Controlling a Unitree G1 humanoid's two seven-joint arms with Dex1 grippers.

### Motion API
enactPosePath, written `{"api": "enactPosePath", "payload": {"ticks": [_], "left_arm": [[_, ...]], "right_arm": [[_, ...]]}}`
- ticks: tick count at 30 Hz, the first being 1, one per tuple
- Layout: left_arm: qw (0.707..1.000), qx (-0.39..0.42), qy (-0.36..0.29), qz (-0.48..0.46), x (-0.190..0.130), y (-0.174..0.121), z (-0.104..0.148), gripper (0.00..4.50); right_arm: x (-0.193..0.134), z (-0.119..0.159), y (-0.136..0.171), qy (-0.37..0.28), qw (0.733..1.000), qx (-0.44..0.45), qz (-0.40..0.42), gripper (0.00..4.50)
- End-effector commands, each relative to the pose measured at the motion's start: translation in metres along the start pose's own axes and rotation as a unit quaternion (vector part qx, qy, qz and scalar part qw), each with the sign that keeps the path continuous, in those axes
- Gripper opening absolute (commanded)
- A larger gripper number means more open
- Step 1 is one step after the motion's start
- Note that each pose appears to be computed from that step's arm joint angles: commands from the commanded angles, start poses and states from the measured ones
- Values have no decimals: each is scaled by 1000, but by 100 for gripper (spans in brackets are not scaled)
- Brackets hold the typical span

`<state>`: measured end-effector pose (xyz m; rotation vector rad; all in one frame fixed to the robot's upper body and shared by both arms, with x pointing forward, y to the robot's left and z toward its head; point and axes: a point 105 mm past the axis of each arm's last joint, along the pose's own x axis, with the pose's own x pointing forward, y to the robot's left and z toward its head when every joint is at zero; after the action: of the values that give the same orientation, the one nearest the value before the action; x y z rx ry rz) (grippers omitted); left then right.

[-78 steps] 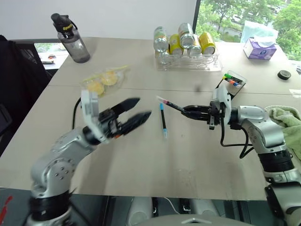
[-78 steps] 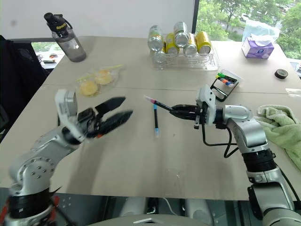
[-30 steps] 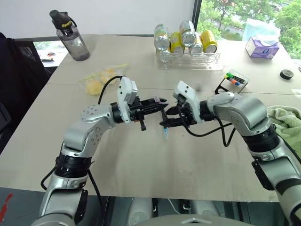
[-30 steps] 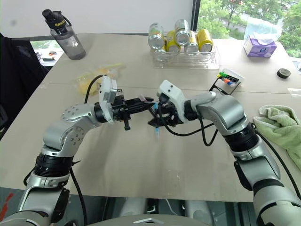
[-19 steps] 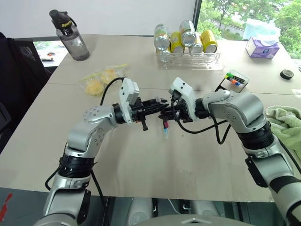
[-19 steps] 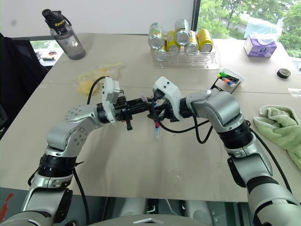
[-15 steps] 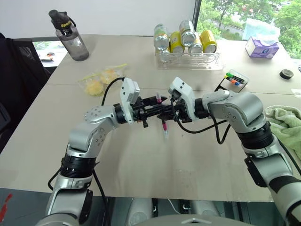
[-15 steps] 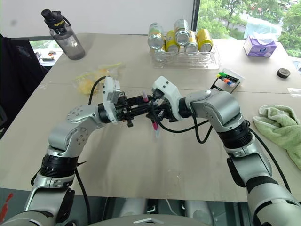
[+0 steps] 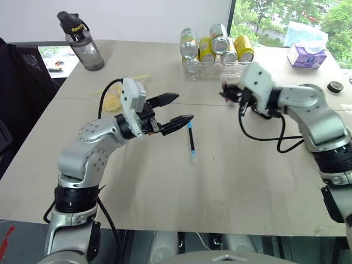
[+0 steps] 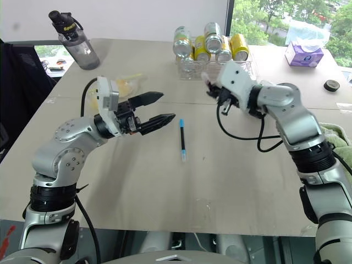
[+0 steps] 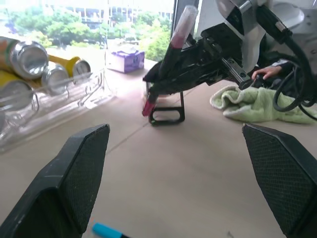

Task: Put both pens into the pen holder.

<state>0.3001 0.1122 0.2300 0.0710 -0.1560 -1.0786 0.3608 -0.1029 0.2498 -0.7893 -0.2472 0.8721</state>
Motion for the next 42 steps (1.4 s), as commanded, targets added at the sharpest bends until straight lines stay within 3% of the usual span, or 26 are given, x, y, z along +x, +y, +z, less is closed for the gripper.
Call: {"api": "enactPosePath", "payload": {"ticks": [1, 6, 15, 30, 42], "left_arm": [[1000, 22, 0, -4, 3, -7, 10, 444], [999, 47, 14, 10, 5, -7, 14, 444], [995, 85, 58, 9, 1, -11, 14, 444], [996, 68, 50, -10, 3, -15, 8, 444], [996, 74, 56, -5, 2, -12, 6, 444]], "right_arm": [[-20, -1, -17, -16, 993, -107, -47, 11], [-44, -30, -29, 16, 985, -142, -94, 11], [-75, -49, -48, 44, 975, -167, -140, 11], [-81, -65, -43, 37, 983, -73, -167, 11], [-75, -92, -46, 68, 981, -58, -172, 11]]}}
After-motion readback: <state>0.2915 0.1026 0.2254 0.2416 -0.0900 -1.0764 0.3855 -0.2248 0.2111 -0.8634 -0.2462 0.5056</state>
